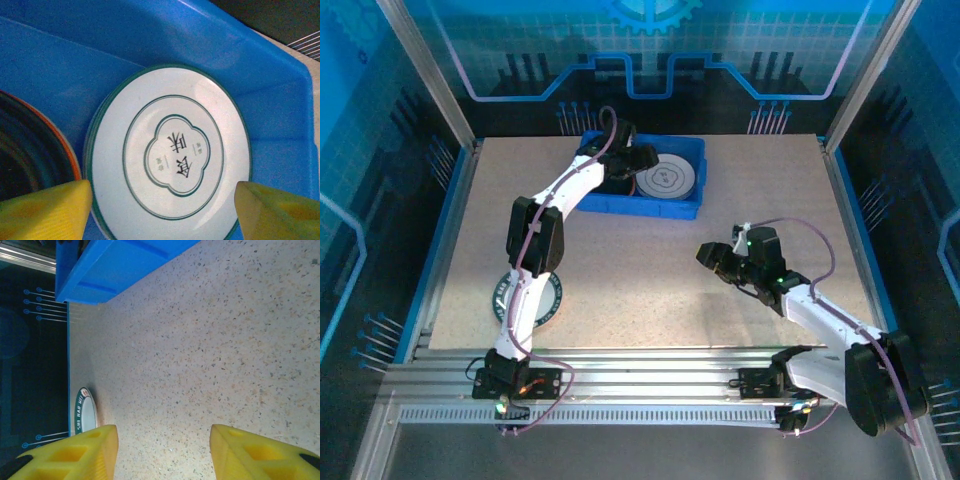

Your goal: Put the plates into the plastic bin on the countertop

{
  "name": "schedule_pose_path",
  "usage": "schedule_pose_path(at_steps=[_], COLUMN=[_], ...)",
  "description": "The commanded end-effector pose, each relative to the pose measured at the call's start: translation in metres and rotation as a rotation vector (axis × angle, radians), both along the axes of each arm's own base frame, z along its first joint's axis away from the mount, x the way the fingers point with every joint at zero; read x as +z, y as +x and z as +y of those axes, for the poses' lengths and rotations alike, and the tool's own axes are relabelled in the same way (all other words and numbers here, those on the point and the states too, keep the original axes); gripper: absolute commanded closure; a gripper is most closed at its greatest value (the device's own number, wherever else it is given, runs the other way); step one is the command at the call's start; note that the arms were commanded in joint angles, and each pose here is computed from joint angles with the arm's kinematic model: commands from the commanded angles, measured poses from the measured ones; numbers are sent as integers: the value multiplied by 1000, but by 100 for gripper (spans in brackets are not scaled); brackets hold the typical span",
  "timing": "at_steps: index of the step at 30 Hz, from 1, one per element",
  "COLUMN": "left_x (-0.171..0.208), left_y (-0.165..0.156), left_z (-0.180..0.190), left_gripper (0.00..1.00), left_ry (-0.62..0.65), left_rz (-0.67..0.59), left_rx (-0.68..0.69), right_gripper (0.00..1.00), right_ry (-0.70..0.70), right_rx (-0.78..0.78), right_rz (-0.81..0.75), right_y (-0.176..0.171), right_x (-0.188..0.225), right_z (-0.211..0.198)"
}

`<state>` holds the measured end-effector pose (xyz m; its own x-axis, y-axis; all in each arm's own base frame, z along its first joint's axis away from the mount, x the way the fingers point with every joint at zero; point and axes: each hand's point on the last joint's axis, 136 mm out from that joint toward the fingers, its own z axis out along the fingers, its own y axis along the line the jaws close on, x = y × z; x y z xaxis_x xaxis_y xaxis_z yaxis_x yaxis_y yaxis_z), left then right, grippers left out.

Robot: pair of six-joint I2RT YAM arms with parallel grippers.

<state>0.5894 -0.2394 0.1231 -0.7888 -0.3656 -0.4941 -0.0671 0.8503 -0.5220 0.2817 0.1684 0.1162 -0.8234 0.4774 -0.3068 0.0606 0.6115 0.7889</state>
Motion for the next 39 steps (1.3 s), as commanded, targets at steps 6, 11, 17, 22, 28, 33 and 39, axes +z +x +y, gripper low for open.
schedule_pose_path(at_steps=[6, 11, 17, 22, 28, 33, 39], left_x=[38, 69, 93, 106, 106, 106, 104], left_y=[-8, -33, -75, -117, -165, -203, -241], left_z=[-5, -5, 1, 4, 20, 42, 65], left_gripper=[24, 24, 24, 24, 24, 21, 15], left_ry=[-10, -57, -77, -62, -68, -48, -23], left_rz=[-71, -124, -142, -148, -133, -131, -122], left_rx=[-52, -77, -106, -139, -127, -100, -73], right_gripper=[48, 48, 48, 49, 49, 49, 48], right_ry=[-32, -42, -71, -87, -119, -152, -148], right_rx=[33, 46, 69, 116, 207, 325, 477], right_rz=[-38, -43, -55, -72, -104, -128, -117], right_y=[2, 4, 3, 4, 4, 0, -5], right_x=[13, 13, 16, 23, 25, 25, 30], right_z=[5, 9, 16, 31, 61, 98, 143])
